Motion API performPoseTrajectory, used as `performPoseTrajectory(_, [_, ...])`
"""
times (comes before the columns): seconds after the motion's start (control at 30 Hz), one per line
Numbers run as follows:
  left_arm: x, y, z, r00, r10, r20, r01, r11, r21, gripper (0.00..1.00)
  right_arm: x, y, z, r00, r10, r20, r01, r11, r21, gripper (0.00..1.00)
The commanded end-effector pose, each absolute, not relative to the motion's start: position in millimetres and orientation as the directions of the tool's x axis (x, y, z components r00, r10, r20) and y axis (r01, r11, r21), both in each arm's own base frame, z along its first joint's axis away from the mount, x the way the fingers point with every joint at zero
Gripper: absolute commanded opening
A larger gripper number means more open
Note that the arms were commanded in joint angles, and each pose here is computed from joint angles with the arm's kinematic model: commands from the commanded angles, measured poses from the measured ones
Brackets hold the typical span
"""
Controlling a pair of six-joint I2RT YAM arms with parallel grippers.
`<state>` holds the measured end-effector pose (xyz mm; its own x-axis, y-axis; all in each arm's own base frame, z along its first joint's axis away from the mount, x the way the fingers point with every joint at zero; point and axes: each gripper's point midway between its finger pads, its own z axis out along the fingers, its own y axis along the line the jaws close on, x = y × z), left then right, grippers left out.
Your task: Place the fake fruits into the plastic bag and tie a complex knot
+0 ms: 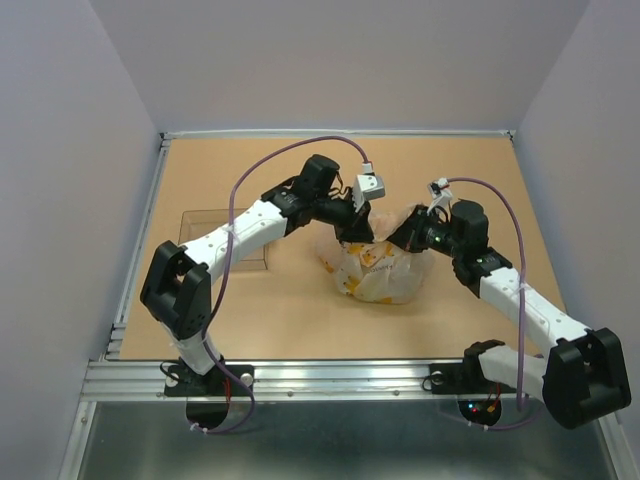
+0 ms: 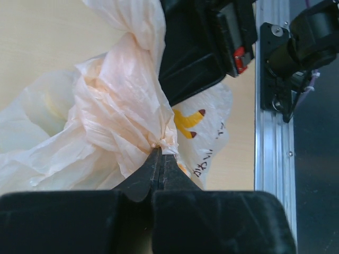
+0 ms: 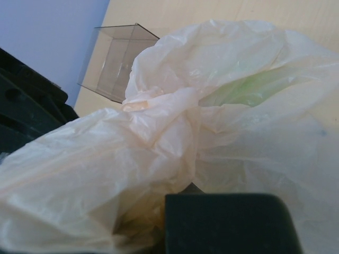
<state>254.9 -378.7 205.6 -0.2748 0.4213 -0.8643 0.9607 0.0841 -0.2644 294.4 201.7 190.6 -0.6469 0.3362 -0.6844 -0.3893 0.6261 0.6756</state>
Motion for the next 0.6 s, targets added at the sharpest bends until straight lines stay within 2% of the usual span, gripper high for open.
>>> performPoseTrajectory(0.0, [225.9,-369.5,230.4,-0.250,0.392,-0.885,0.961,-0.015,-0.278,0.00,318.6,187.0,214.5,-0.525,0.348,-0.776,-0.408,0.697,0.589,0.00])
performPoseTrajectory(0.2, [210.6,-373.0,240.1,-0.247,0.383,-0.890,0.959,-0.034,-0.281,0.00,322.2,189.8,219.8,-0.539,0.366,-0.759,-0.395,0.686,0.611,0.01])
performPoseTrajectory(0.3, [201.6,-378.6,218.7,-0.299,0.447,-0.843,0.939,-0.020,-0.344,0.00,324.0,192.0,229.1,-0.539,0.388,-0.748,-0.393,0.670,0.630,0.00])
performPoseTrajectory(0.5, [214.6,-388.8,168.6,-0.395,0.530,-0.751,0.903,0.076,-0.422,0.00,316.9,199.7,241.7,-0.563,0.407,-0.719,-0.412,0.616,0.671,0.00])
performPoseTrajectory(0.57, [233.3,-389.9,149.3,-0.423,0.546,-0.723,0.901,0.169,-0.400,0.00,312.0,203.0,245.8,-0.570,0.397,-0.720,-0.438,0.595,0.674,0.00])
